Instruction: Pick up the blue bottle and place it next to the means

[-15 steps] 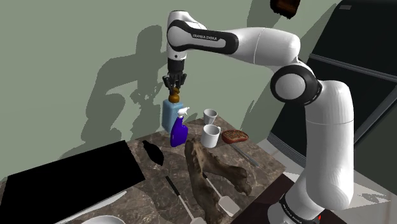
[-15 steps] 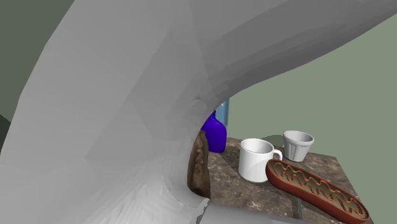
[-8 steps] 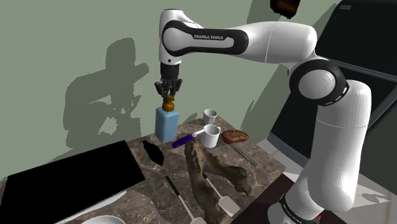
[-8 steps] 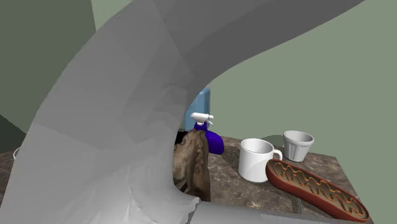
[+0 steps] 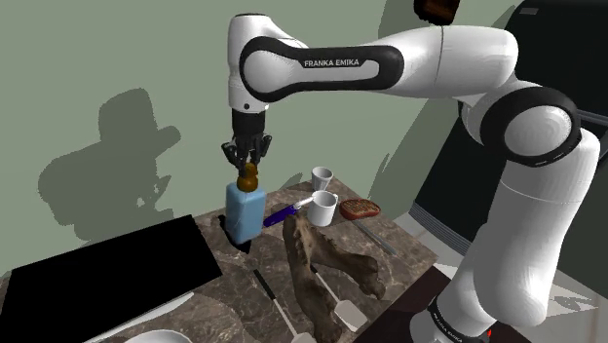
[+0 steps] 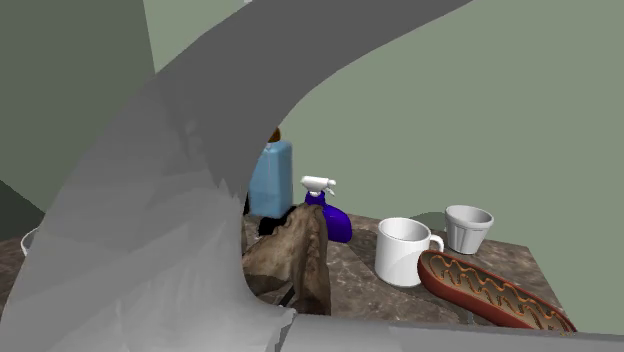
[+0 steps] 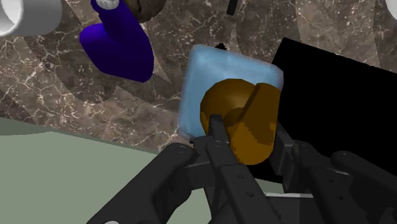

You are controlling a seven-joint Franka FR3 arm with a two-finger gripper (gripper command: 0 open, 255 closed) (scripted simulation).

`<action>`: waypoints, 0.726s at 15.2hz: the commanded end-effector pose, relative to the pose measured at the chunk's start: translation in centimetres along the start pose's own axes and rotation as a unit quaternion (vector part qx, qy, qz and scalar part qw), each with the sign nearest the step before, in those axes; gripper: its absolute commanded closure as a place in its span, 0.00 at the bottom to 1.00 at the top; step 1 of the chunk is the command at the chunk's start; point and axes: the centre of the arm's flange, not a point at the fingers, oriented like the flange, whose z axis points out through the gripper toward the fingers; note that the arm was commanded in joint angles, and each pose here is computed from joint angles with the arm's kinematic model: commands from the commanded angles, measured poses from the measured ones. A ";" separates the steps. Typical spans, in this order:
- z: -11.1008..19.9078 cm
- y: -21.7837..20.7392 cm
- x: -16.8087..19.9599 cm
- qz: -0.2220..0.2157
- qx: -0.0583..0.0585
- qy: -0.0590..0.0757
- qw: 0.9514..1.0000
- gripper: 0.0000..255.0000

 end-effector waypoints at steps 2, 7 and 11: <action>0.0 -3.5 -2.0 0.001 0.000 0.000 1.000 1.00; 0.2 -9.1 -5.5 0.001 0.000 0.000 1.000 1.00; 0.4 -13.6 -8.3 0.001 0.000 0.000 1.000 1.00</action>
